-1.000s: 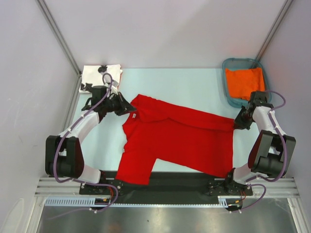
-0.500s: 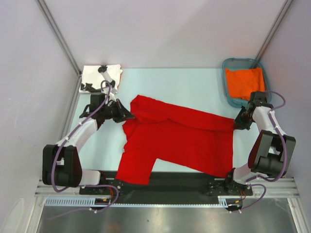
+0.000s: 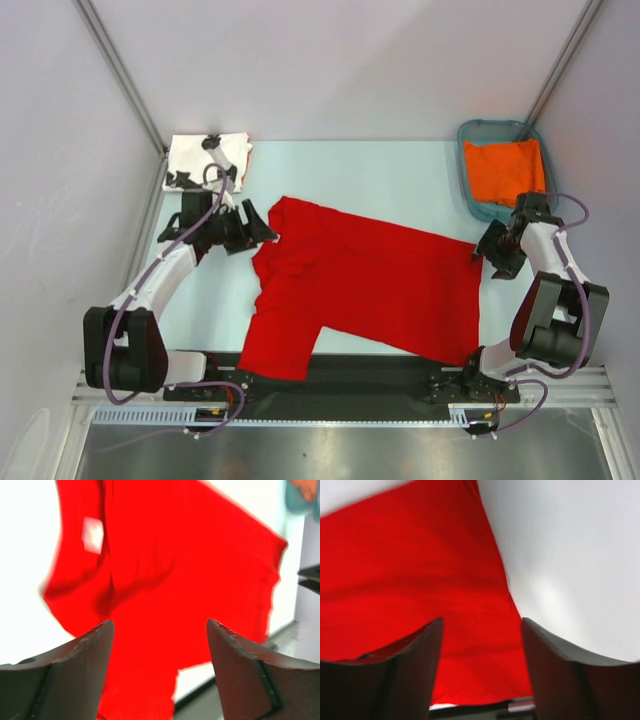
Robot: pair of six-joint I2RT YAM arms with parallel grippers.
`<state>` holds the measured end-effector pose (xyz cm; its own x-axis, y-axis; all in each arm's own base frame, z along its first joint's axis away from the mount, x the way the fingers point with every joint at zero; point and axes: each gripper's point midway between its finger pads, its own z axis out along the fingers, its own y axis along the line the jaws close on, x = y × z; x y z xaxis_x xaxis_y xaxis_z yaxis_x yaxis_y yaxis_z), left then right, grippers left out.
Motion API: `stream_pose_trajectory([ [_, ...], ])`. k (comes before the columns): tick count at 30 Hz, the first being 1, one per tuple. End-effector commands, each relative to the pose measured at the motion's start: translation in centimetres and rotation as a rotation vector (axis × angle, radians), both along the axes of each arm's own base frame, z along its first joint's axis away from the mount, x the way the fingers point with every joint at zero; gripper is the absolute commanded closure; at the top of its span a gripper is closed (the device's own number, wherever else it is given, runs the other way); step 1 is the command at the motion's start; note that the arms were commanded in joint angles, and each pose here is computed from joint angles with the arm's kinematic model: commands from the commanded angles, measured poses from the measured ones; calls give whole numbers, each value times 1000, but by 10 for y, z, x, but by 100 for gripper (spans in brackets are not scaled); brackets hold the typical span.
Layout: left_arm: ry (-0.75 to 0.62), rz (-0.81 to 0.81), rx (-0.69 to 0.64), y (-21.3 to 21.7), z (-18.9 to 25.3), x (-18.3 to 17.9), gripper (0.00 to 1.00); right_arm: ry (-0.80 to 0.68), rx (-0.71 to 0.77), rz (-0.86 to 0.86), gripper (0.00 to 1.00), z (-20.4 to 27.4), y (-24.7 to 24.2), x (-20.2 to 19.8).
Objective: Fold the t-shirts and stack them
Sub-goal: Fold the tshirt
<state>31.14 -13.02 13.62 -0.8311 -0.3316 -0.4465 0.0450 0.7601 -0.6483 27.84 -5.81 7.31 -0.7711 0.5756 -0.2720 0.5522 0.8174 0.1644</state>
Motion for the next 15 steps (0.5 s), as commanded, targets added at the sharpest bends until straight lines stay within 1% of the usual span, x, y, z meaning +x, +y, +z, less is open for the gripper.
stream_pose_trajectory([
  [1,-281,-17,166,19,52,48,19,-212,-3,1,29,36,-1,30],
  [2,-306,-22,183,20,53,59,18,-259,-6,3,26,39,-1,39],
  [3,-348,-18,193,20,63,77,18,-331,-1,1,25,41,-4,58],
  [4,-350,-34,200,18,60,89,19,-349,-3,-8,26,44,-7,66],
  [5,-283,-60,206,15,34,104,21,-355,-8,-20,26,43,-11,73],
  [6,-299,-82,240,13,43,122,23,-386,-9,-17,25,44,-14,85],
  [7,-300,-95,265,12,38,133,23,-385,2,-7,25,40,-15,96],
  [8,-255,-112,293,12,10,145,23,-380,3,-1,25,36,-17,102],
  [9,-280,-133,325,12,17,160,23,-372,-6,-1,25,33,-21,107],
  [10,-275,-127,356,16,12,170,24,-354,-7,9,25,26,-25,114],
  [12,-231,-161,380,15,-3,190,26,-339,-13,26,25,20,-29,118],
  [13,-209,-185,369,11,-9,195,27,-322,-22,28,27,14,-32,119],
  [14,-193,-199,363,9,-12,200,32,-299,-29,41,27,7,-34,120],
  [15,-172,-213,361,5,-19,210,40,-287,-30,49,29,3,-35,119],
])
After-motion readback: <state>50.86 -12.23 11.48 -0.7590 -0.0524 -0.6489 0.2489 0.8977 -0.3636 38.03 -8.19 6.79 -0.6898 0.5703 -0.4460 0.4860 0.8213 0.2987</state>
